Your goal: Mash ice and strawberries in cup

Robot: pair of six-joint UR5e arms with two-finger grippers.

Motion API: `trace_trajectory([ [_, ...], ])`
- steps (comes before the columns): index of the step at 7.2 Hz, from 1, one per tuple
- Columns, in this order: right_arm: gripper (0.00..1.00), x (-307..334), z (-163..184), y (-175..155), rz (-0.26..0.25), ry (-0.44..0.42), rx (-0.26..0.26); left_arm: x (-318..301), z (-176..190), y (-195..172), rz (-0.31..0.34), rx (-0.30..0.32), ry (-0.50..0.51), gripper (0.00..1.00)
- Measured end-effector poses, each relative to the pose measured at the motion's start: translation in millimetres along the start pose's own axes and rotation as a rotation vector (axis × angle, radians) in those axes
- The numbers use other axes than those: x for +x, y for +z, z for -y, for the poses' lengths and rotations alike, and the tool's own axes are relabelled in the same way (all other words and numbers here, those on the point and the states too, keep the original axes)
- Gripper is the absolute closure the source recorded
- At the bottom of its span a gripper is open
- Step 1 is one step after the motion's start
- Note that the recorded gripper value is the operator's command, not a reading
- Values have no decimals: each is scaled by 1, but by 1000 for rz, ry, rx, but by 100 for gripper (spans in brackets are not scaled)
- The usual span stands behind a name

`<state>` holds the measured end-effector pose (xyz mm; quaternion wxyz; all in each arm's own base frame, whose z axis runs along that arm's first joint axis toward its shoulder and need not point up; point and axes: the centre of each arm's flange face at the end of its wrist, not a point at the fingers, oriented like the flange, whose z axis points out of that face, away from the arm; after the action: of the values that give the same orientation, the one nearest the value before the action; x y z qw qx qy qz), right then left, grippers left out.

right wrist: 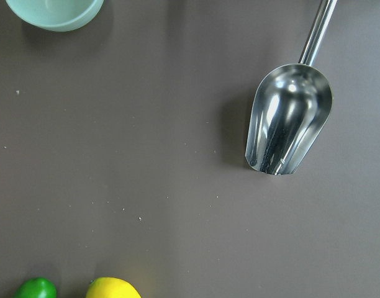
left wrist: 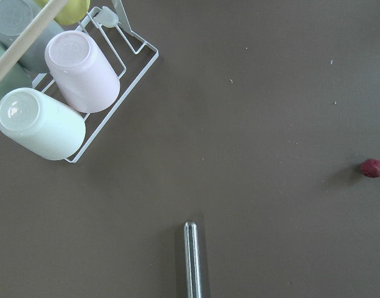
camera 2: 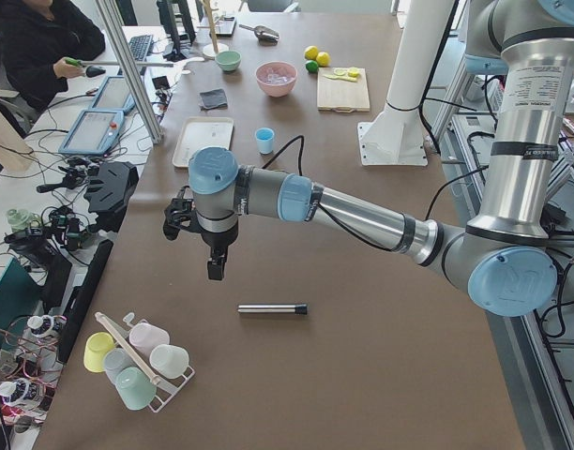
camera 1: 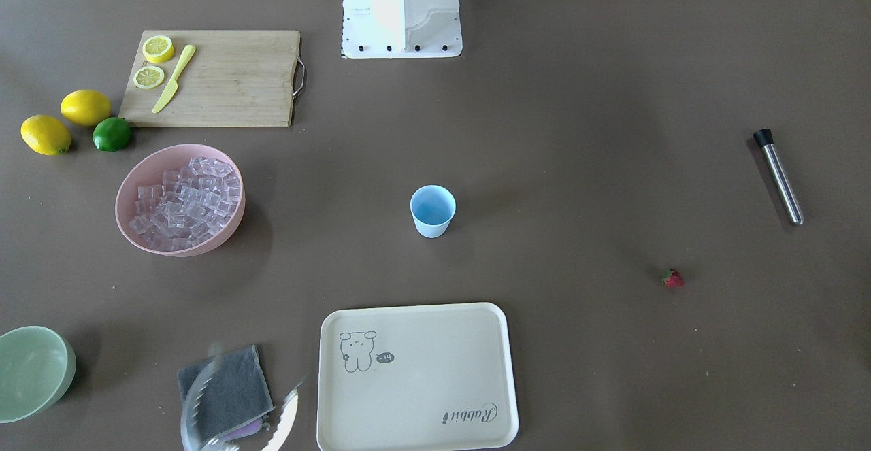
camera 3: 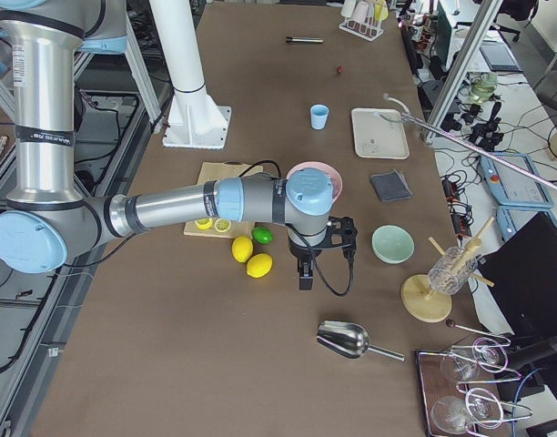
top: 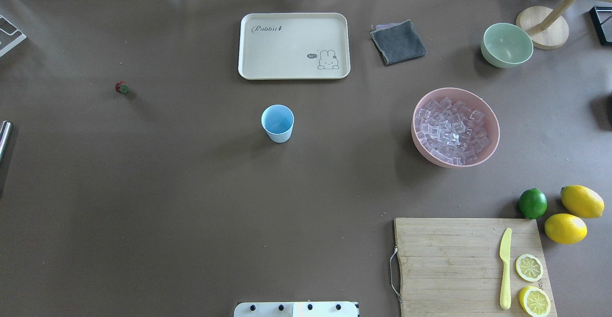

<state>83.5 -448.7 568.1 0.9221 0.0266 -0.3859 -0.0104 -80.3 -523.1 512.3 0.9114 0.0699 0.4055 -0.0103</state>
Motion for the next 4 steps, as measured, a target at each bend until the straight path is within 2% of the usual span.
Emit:
trace_trajectory([
  [4, 0, 0, 0, 0, 0, 1, -1, 1, -1, 0, -1, 0, 1, 1],
])
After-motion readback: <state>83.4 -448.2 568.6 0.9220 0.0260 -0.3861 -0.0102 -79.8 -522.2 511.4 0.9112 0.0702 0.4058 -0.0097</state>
